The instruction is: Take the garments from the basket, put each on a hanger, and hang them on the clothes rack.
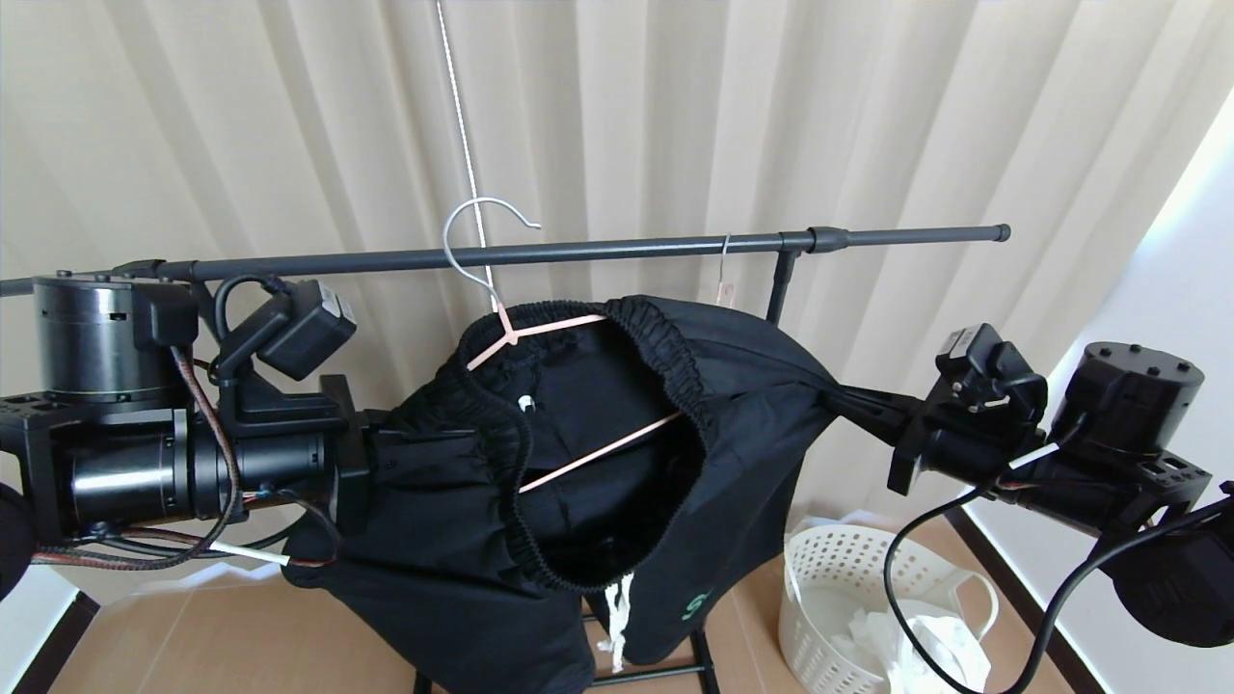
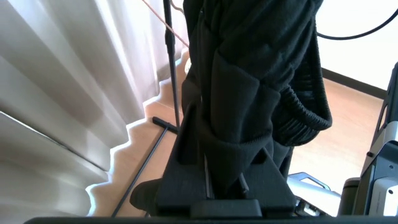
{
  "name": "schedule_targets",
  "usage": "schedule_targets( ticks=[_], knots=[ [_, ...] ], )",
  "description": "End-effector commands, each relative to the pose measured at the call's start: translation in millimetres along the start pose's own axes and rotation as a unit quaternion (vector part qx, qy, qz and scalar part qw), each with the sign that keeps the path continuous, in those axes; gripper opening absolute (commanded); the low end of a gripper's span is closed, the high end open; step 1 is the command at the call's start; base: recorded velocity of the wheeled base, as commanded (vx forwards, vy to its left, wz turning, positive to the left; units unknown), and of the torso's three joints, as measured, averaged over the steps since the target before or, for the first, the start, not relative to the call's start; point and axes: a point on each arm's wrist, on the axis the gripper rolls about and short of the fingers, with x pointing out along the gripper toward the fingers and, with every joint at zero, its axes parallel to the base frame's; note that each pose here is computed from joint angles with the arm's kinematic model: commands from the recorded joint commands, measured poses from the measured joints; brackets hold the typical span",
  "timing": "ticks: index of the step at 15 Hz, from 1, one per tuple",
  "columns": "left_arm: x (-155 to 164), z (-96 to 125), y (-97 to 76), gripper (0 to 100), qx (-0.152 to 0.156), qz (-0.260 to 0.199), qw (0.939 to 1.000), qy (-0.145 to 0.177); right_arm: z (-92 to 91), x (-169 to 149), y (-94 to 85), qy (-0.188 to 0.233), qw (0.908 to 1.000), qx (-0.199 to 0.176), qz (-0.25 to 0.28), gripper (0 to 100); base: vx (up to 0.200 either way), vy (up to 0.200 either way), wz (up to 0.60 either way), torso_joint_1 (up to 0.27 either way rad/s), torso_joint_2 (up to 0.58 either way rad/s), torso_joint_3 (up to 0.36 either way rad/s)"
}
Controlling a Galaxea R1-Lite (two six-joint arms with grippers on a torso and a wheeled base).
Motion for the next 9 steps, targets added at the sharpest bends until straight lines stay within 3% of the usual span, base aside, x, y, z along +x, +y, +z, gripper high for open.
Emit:
schedule_targets(
  ticks=[1, 8, 9],
  knots=[
    [0.5, -0.5, 1.3, 0, -0.001, 0.002, 1.0, 0.001, -1.2, 0.5, 1.7, 0.002, 1.0, 0.0, 0.003, 0, 0.0, 0.0, 0.0, 0.0, 0.0, 0.0],
    [4.3, -3.5, 6.0, 0, -0.006, 0.003, 1.0, 0.006, 0.3, 0.2, 9.2, 0.003, 0.9999, 0.0, 0.014, 0, 0.0, 0.0, 0.0, 0.0, 0.0, 0.0],
    [4.2, -3.5, 6.0, 0, -0.006, 0.004, 1.0, 0.007, 0.1, -0.2, 9.5, 0.003, 0.9999, 0.0, 0.014, 100, 0.0, 0.0, 0.0, 0.0, 0.0, 0.0]
  ],
)
